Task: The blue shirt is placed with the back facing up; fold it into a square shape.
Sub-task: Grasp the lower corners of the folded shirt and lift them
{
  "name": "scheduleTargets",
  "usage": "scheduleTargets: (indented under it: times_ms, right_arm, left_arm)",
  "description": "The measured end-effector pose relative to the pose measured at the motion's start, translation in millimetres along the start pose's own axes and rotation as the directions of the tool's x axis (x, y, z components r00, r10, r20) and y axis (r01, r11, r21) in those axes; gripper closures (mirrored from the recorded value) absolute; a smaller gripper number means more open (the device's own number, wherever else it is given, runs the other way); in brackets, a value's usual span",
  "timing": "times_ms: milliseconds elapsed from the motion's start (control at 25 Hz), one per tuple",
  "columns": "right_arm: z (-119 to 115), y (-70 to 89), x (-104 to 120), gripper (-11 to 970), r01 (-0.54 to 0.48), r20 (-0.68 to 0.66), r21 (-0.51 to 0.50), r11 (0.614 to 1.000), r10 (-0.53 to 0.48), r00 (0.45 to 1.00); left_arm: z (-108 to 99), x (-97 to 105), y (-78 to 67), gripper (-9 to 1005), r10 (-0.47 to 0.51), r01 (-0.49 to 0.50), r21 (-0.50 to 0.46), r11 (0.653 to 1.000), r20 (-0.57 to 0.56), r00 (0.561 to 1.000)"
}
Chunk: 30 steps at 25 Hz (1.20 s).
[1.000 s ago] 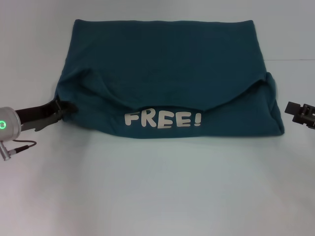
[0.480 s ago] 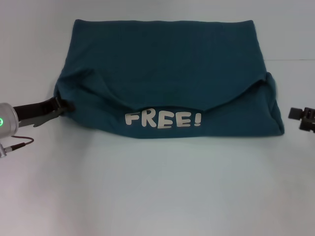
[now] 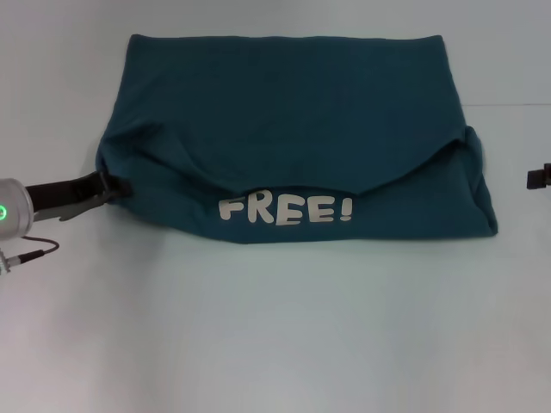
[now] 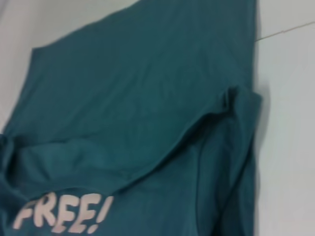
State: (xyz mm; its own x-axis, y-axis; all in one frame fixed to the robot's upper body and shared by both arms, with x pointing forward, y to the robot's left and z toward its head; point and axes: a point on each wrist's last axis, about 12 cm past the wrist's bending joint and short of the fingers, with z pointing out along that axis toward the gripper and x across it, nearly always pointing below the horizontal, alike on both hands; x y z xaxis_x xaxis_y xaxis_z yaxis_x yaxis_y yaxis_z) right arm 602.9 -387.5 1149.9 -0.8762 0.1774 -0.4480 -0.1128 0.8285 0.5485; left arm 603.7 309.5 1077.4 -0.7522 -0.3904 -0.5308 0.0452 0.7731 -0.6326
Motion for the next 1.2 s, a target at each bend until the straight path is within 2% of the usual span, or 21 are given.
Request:
scheduleTargets:
  times_ms: [160,320,560,840,1200]
  right_arm:
    - [15,9.1,-5,18,0.044,-0.024,0.034,0.998,-0.043,0.999]
    - [34,16.3,1,18,0.085,-0.035,0.037,0.996,-0.084,0.996]
    - [58,18.4,9,17,0.098,-0.058,0.061,0.993,-0.094,0.994]
    - [71,22.1,11,18,0.102,-0.033,0.074,0.992,-0.1,0.994]
    - [90,35.5,14,18,0.134,-0.06,0.071,0.988,-0.13,0.99]
  left_arm:
    - [2,0,-1.7,932,0.001,-0.001,0.001,1.0,0.002,1.0]
    - [2,0,-1.1,932,-0.003,0.003,-0.005,1.0,0.006,1.0]
    - [5,2,-1.8,932,-0.009,0.009,-0.006,1.0,0.008,1.0]
    - [8,2,-4.1,931,-0.007,0.007,-0.005,1.0,0.011,1.0]
    - [8,2,-3.6,932,-0.005,0.005,-0.011,1.0,0.015,1.0]
